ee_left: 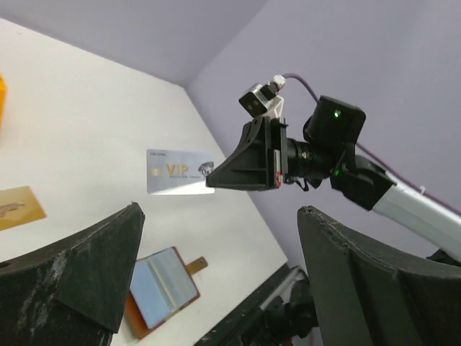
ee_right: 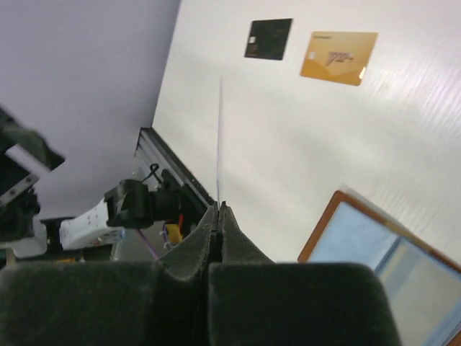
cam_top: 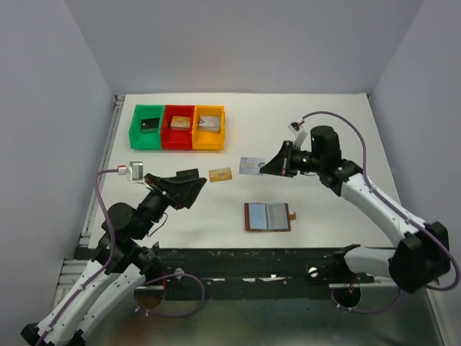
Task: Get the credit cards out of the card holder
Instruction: Place the credit card at the center of the board.
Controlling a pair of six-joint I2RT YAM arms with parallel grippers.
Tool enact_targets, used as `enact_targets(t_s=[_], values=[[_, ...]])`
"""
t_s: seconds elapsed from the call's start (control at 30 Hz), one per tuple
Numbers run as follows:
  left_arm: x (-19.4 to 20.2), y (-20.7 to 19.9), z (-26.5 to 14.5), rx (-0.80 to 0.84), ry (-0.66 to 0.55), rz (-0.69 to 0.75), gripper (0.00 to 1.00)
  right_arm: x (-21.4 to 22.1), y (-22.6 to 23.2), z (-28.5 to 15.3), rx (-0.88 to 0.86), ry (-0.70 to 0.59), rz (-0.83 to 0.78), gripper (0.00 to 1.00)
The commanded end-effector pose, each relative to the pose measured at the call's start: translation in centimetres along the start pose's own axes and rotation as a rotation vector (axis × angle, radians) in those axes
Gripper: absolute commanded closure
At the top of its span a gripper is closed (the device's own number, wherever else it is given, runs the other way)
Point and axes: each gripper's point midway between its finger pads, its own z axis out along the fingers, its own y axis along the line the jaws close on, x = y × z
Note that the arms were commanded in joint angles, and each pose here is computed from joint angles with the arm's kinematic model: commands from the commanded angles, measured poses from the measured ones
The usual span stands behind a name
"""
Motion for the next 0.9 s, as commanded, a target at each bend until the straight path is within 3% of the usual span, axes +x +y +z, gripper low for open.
enact_targets(t_s=[0.0, 0.17, 0.4, 0.87], values=[[2.5, 5.8, -2.4, -0.257, 0.130, 0.129, 0.01, -0.2, -4.8, 1.7, 0.178, 0.184, -0.012, 1.00], [4.1, 6.2, -3.4, -0.250, 0.200, 0.142, 0.01, -1.2, -7.7, 4.4, 0.203, 0.319, 0.010, 1.00], [4.1, 6.3, -4.4, -0.242, 0.196, 0.173, 0.01, -2.1, -11.7, 6.4, 0.234, 0.383, 0.113, 1.00], [8.4, 7.6, -3.9, -0.195, 0.315, 0.081, 0.01, -1.2, -15.4, 8.7, 0.267, 0.511, 0.181, 0.99]])
